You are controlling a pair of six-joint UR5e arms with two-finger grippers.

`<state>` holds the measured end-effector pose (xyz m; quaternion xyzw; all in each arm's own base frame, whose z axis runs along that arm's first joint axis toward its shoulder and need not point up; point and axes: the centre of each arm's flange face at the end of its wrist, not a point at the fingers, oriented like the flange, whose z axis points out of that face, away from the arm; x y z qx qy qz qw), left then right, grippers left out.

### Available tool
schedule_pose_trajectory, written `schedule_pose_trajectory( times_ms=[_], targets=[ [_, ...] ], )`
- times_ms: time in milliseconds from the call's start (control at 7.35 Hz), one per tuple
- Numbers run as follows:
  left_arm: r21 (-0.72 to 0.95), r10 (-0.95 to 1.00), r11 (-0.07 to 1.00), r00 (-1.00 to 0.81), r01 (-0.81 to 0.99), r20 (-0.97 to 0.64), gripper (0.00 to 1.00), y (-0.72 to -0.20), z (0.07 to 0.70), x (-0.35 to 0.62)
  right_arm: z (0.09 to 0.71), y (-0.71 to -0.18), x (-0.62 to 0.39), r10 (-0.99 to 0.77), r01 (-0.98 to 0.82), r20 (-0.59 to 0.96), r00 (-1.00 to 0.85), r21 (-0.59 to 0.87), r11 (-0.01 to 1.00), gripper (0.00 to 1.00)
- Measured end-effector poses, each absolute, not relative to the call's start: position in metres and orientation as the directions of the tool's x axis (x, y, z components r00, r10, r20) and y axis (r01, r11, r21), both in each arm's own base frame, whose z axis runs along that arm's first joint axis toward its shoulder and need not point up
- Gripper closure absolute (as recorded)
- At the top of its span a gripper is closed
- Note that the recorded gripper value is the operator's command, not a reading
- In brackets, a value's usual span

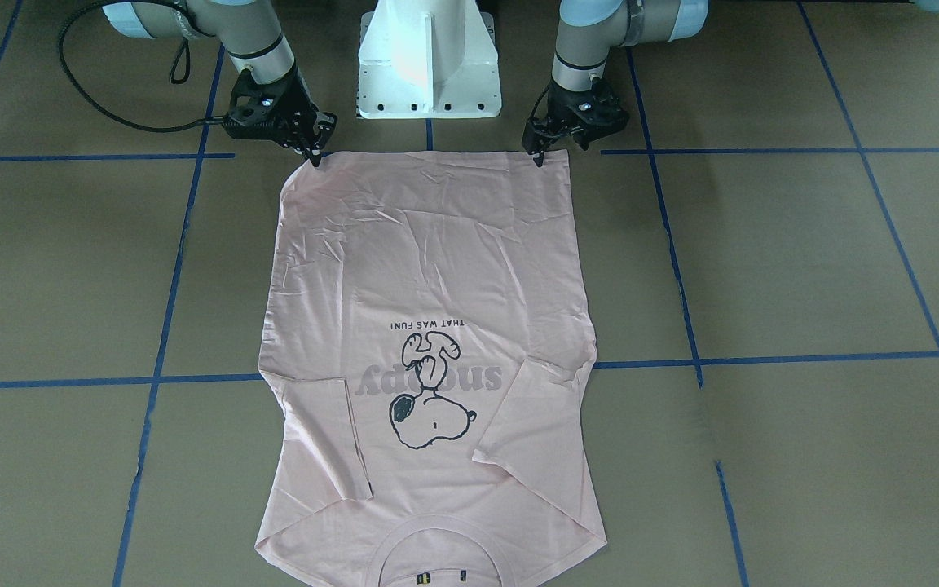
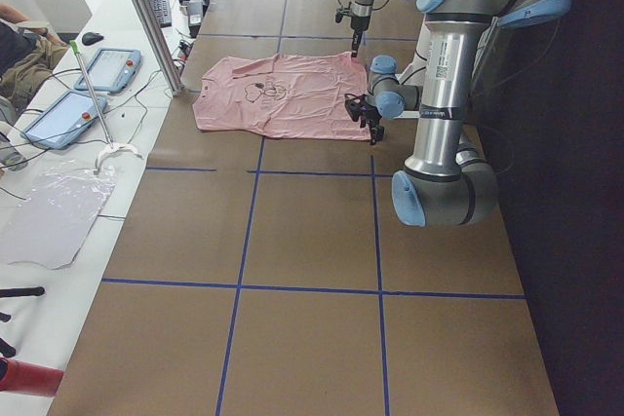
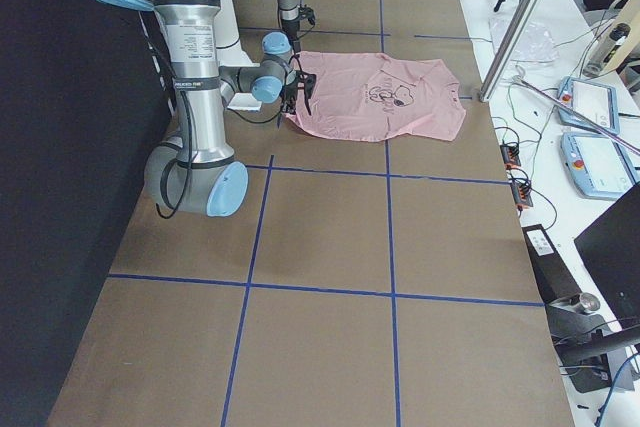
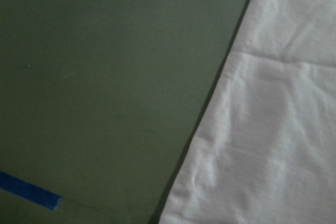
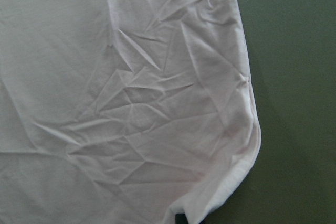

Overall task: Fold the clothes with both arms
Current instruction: 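Close both grippers on the hem corners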

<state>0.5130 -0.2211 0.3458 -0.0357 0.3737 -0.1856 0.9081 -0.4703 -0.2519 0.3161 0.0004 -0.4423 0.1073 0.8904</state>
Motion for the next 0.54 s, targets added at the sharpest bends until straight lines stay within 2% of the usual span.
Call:
schedule_pose_trajectory(
  times_ms=[408, 545],
  targets=[
    [-0.204, -0.364, 0.929, 0.651, 0.310, -0.666, 0.70, -0.2213, 0.3456, 0.5129, 0.3166, -0.2538, -0.4692, 0.192, -0.192, 0.787, 0.586, -0.096, 0.977, 1.00],
    [-0.204, -0.364, 0.929, 0.650, 0.310, -0.667, 0.82, -0.2212, 0.3449, 0.5128, 0.3167, -0.2545, -0.4688, 0.193, -0.193, 0.787, 0.586, -0.095, 0.977, 1.00]
  ],
)
